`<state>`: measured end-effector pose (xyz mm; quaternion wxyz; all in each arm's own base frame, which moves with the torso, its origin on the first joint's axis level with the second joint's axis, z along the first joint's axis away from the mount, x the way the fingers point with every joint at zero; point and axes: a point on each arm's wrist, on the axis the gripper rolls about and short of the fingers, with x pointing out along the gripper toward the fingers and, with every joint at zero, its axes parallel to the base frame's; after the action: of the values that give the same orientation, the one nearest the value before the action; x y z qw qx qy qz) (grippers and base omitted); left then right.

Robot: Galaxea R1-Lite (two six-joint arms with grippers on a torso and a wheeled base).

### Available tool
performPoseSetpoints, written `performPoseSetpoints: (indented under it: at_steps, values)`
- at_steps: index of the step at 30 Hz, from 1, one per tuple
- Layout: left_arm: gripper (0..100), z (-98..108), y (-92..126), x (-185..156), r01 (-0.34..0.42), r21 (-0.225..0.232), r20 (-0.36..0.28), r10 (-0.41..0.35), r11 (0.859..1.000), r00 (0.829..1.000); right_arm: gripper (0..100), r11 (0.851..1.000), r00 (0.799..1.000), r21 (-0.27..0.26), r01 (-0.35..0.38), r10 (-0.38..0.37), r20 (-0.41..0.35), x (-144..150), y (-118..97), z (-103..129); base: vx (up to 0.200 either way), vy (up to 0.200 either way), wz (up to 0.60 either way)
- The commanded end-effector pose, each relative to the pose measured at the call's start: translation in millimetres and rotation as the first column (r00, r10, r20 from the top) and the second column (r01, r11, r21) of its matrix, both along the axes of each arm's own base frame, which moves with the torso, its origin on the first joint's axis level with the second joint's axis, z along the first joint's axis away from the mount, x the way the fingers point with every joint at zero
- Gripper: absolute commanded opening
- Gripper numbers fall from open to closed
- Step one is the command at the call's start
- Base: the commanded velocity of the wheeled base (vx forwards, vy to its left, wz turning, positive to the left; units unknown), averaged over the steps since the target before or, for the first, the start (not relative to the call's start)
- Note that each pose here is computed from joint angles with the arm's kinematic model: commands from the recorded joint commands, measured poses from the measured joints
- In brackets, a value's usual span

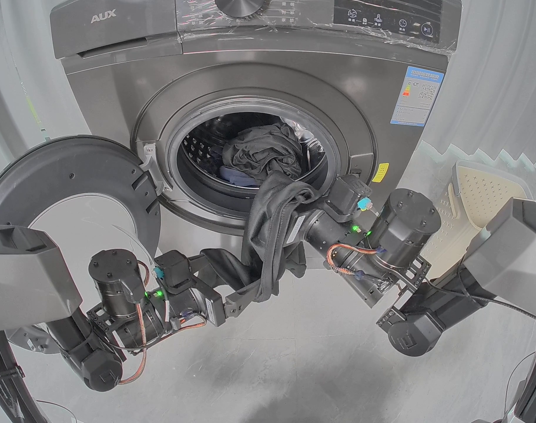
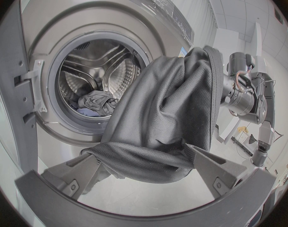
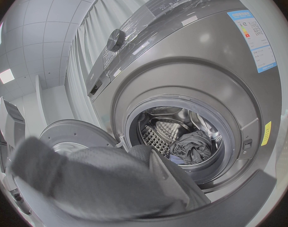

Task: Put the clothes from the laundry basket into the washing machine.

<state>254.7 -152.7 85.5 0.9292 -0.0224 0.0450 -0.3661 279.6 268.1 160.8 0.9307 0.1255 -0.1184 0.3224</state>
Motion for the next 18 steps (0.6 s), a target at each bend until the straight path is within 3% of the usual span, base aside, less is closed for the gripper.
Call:
performPoseSetpoints:
  at_steps: [1, 7, 11, 18]
  values:
    - [100, -12, -8, 3, 0.018, 0.016, -0.028, -0.017, 1.000, 0.999, 0, 1.000, 1.000, 0.004, -0.004, 0.004, 0.007, -2, 0, 3, 0.000, 0.000, 0.00]
    - [100, -23, -30, 9, 0.056, 0.022, -0.031, -0.056, 0.998, 0.998, 0, 1.000, 1.000, 0.009, -0.004, 0.004, 0.012, -2, 0, 5, 0.000, 0.000, 0.00]
    - [100, -23, -30, 3, 0.058, 0.026, -0.035, -0.057, 0.998, 0.998, 0, 1.000, 1.000, 0.012, 0.019, -0.019, 0.016, 4, -6, 6, 0.000, 0.000, 0.00]
    - [100, 7, -16, -13, -0.006, -0.013, 0.020, 0.006, 1.000, 1.000, 0, 0.998, 0.998, 0.005, 0.064, -0.064, 0.014, 19, -22, 1, 0.000, 0.000, 0.00]
